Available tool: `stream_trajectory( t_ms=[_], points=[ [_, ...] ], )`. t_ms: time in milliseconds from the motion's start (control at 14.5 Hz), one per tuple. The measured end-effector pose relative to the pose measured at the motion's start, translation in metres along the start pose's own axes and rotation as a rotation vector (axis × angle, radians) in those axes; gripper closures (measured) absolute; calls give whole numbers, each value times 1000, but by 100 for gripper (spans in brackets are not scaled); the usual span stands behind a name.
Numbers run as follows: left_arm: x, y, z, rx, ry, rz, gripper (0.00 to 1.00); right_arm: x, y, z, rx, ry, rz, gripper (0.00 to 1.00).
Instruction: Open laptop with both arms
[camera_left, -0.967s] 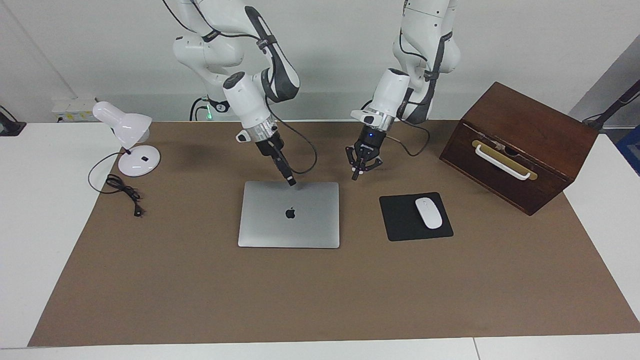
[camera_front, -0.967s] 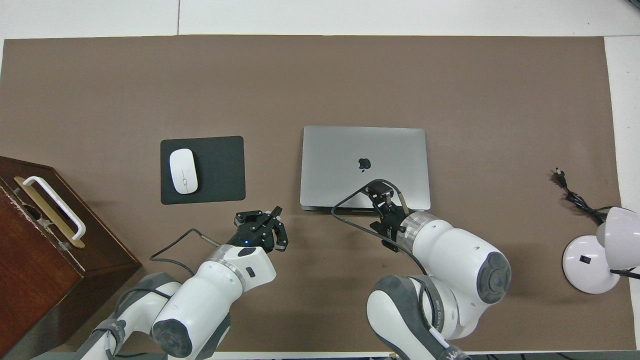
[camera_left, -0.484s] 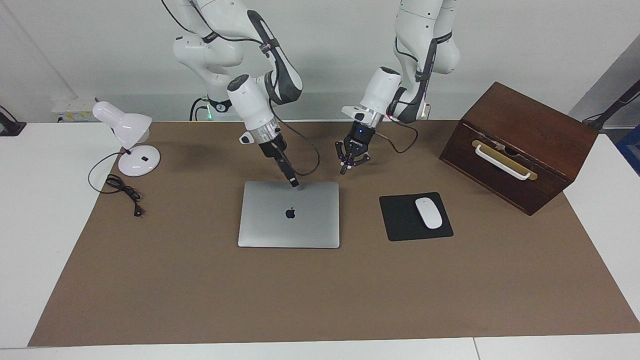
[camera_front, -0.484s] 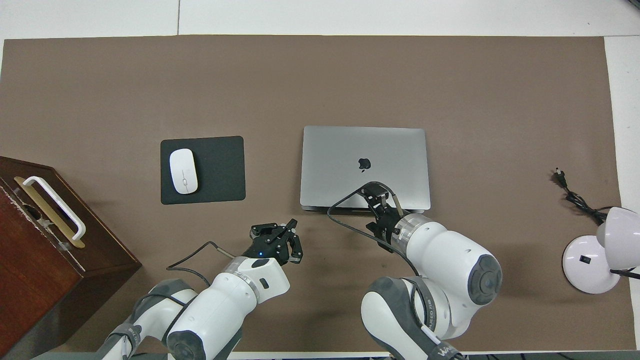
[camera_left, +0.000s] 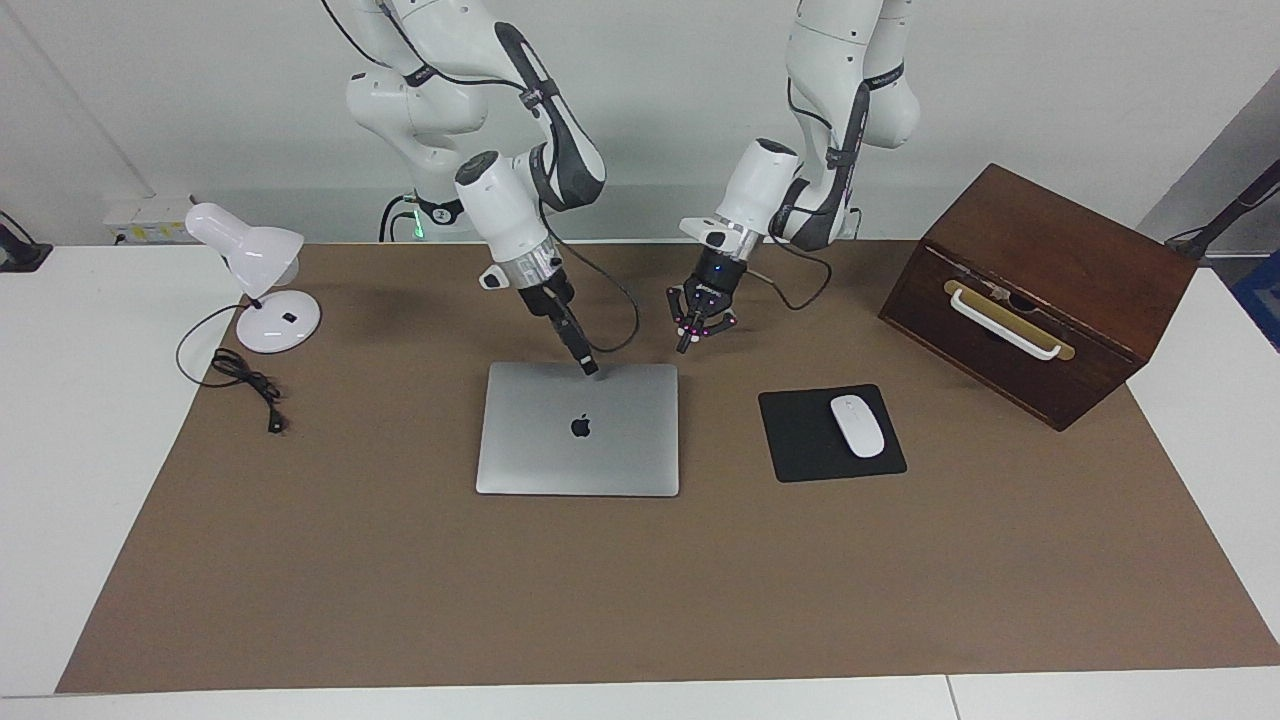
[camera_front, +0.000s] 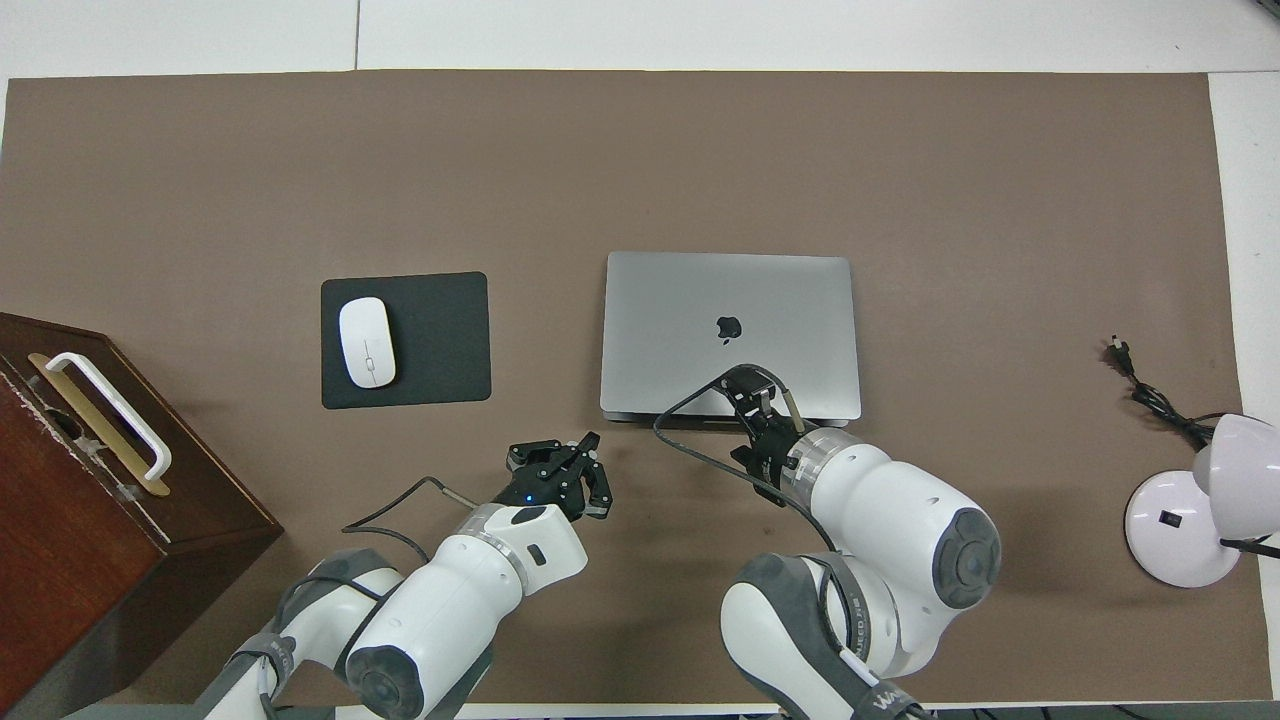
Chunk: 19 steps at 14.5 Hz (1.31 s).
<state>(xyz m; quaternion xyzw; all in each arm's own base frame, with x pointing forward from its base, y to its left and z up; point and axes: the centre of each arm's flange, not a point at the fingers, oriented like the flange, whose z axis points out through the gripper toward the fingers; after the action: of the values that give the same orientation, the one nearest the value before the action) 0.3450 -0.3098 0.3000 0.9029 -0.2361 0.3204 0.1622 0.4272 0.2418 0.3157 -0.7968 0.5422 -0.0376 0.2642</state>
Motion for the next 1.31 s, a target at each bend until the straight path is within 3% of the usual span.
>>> stream_trajectory(
  t_ms=[1312],
  points=[
    [12, 2, 49, 2, -20, -10, 99, 2, 4, 9, 15, 13, -15, 0]
  ],
)
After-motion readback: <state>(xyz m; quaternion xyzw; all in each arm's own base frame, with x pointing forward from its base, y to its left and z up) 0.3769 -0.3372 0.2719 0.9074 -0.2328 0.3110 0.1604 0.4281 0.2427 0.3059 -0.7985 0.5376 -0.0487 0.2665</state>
